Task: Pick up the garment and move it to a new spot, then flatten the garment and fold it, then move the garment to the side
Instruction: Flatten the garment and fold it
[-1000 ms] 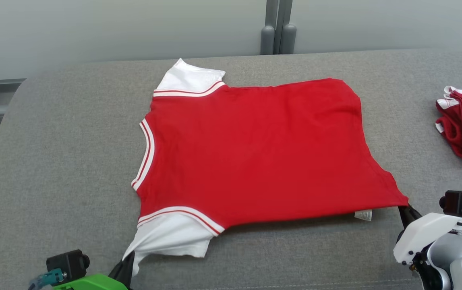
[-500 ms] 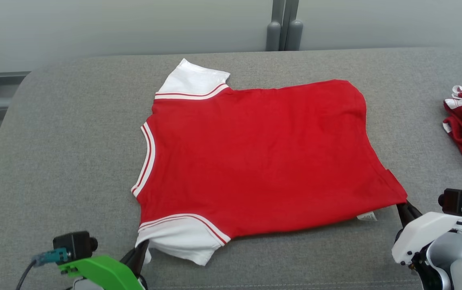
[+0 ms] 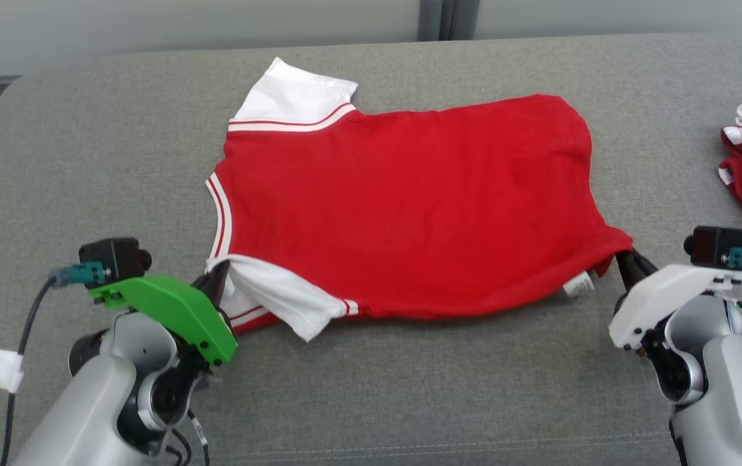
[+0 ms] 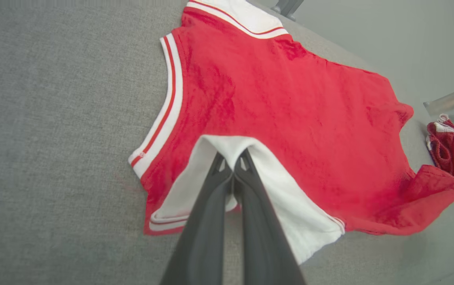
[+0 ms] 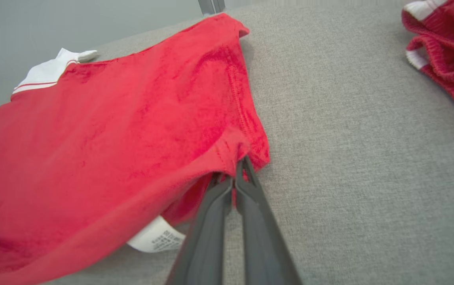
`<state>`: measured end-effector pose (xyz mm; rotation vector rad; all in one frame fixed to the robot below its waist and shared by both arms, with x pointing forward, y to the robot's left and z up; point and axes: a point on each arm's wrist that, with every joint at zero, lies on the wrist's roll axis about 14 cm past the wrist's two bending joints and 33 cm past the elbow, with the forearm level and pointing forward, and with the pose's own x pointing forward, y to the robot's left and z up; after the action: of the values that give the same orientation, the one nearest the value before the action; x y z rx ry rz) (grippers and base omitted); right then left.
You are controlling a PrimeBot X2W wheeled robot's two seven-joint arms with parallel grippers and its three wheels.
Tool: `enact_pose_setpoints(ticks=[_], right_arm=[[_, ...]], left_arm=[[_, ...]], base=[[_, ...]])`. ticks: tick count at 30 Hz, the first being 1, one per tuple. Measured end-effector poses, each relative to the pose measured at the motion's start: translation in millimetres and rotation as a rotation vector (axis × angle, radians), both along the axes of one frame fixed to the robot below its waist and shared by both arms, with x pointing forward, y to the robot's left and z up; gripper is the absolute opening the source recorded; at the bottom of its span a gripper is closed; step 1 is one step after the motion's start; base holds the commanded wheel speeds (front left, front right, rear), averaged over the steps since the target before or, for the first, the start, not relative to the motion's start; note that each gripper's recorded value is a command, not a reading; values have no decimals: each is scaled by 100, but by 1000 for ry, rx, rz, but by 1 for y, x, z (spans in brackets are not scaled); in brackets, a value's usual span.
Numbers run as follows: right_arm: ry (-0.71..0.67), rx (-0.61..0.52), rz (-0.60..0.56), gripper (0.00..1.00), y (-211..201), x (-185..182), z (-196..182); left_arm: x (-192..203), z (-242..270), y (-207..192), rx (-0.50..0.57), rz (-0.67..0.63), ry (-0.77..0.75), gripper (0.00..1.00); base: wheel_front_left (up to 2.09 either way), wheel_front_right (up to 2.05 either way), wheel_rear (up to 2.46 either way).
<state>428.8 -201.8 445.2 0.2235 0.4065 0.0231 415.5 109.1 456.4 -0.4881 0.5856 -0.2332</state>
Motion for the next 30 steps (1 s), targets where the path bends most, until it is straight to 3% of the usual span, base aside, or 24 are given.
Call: enact_pose_setpoints(ticks=[14, 30], right_arm=[[32, 58, -32, 0, 3, 43, -21], [65, 30, -47, 0, 6, 69, -37]], left_arm=[[64, -17, -3, 22, 24, -15, 0], [86, -25, 8, 65, 77, -44, 0]], base=[[0, 0, 0], [0, 0, 0]])
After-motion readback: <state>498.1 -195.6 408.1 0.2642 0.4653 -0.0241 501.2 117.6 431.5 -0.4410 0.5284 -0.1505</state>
